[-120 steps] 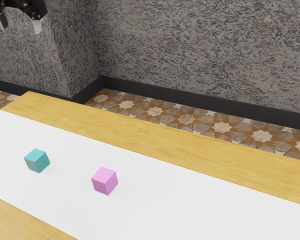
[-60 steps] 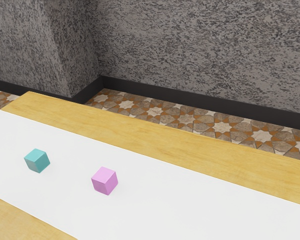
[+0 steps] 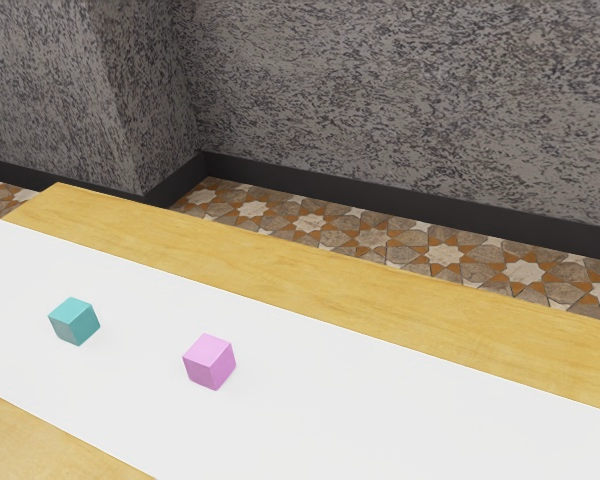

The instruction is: Pick up the blue block with one arm, and put the blue block on the pink block with one arm

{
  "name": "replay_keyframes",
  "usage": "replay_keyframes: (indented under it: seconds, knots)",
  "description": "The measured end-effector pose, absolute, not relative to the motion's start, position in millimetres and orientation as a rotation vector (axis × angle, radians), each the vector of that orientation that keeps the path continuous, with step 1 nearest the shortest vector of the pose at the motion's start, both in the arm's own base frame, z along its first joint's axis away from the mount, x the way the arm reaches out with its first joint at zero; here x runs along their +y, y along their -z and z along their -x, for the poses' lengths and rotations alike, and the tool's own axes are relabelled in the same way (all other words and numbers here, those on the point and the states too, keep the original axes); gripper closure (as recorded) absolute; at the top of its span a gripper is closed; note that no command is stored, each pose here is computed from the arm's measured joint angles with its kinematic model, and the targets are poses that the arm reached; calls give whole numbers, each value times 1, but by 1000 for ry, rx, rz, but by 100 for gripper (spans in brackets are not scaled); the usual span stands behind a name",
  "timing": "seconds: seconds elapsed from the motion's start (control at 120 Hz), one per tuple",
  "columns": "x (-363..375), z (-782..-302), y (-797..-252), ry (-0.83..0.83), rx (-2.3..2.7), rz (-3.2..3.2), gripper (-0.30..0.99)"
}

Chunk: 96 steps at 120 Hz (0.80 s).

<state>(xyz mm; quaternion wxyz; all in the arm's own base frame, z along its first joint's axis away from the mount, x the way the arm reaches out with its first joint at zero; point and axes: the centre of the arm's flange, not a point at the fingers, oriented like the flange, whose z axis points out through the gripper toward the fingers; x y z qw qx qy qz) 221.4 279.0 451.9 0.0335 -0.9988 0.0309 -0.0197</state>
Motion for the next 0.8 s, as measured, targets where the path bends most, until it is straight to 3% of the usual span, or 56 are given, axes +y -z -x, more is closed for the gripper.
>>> replay_keyframes:
  seconds: [0.275,0.583,0.8]
  knots:
    - [318,-254,-417,38,377,2940,0]
    - [397,-350,-428,-39,574,2735,0]
    - [389,-406,-402,-40,733,2753,0]
